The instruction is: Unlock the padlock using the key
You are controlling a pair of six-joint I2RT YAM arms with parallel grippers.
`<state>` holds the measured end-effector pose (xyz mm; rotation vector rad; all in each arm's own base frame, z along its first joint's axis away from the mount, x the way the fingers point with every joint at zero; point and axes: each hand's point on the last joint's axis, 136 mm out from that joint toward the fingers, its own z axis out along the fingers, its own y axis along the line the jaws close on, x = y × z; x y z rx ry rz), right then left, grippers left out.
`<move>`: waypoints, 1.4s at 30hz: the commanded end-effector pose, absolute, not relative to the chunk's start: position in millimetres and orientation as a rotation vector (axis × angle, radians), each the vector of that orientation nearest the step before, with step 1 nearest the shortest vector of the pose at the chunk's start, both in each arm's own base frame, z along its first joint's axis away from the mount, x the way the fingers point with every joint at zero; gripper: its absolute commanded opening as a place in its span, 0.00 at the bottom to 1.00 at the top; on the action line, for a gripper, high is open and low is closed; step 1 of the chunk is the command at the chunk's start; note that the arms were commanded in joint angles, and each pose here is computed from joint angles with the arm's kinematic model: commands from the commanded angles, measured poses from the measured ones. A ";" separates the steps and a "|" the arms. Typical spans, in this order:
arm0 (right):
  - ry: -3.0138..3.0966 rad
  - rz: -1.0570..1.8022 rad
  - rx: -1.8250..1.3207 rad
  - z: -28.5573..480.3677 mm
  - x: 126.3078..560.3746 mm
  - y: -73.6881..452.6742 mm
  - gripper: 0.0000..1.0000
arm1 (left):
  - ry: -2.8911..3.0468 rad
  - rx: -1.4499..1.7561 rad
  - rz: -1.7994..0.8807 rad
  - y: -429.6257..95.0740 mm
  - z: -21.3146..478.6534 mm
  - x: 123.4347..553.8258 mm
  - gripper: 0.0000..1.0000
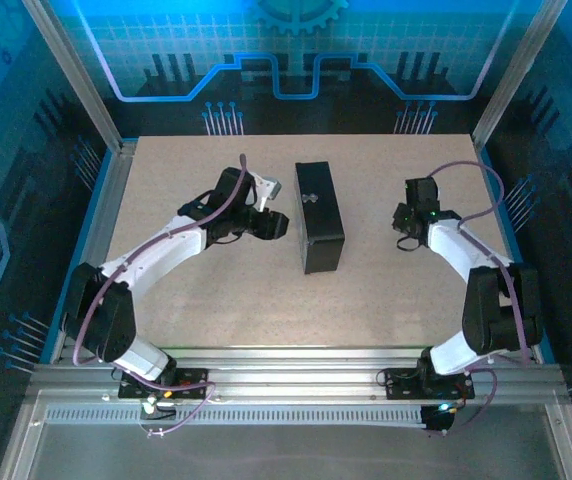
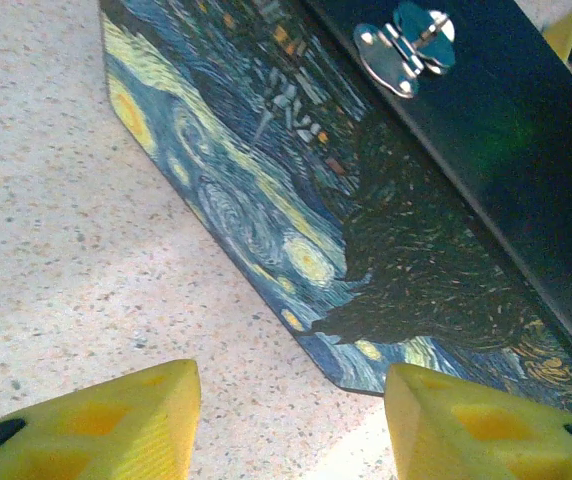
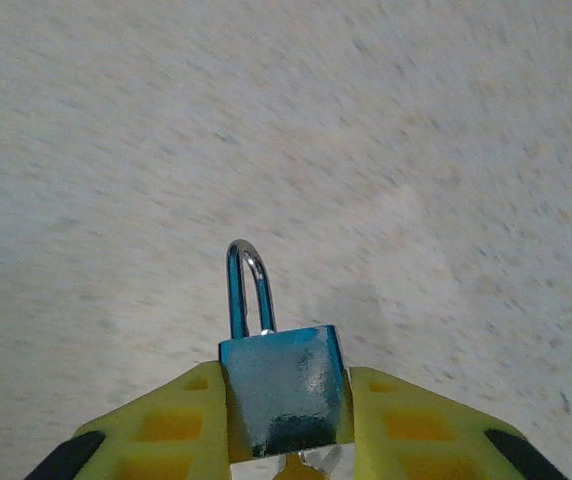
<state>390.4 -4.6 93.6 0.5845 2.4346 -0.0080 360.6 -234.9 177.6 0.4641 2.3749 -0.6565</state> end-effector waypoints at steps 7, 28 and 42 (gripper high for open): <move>2.612 0.073 0.793 46.1 382.9 -27.1 0.18 | 2.351 0.411 -0.609 -219.6 195.2 360.9 0.53; 2.332 0.624 -0.093 236.6 377.7 150.7 1.00 | 2.369 0.290 -0.561 -195.3 195.5 368.3 0.55; 2.509 0.457 -0.466 196.7 347.3 230.2 1.00 | 2.389 0.280 -0.545 -193.7 190.1 369.6 0.55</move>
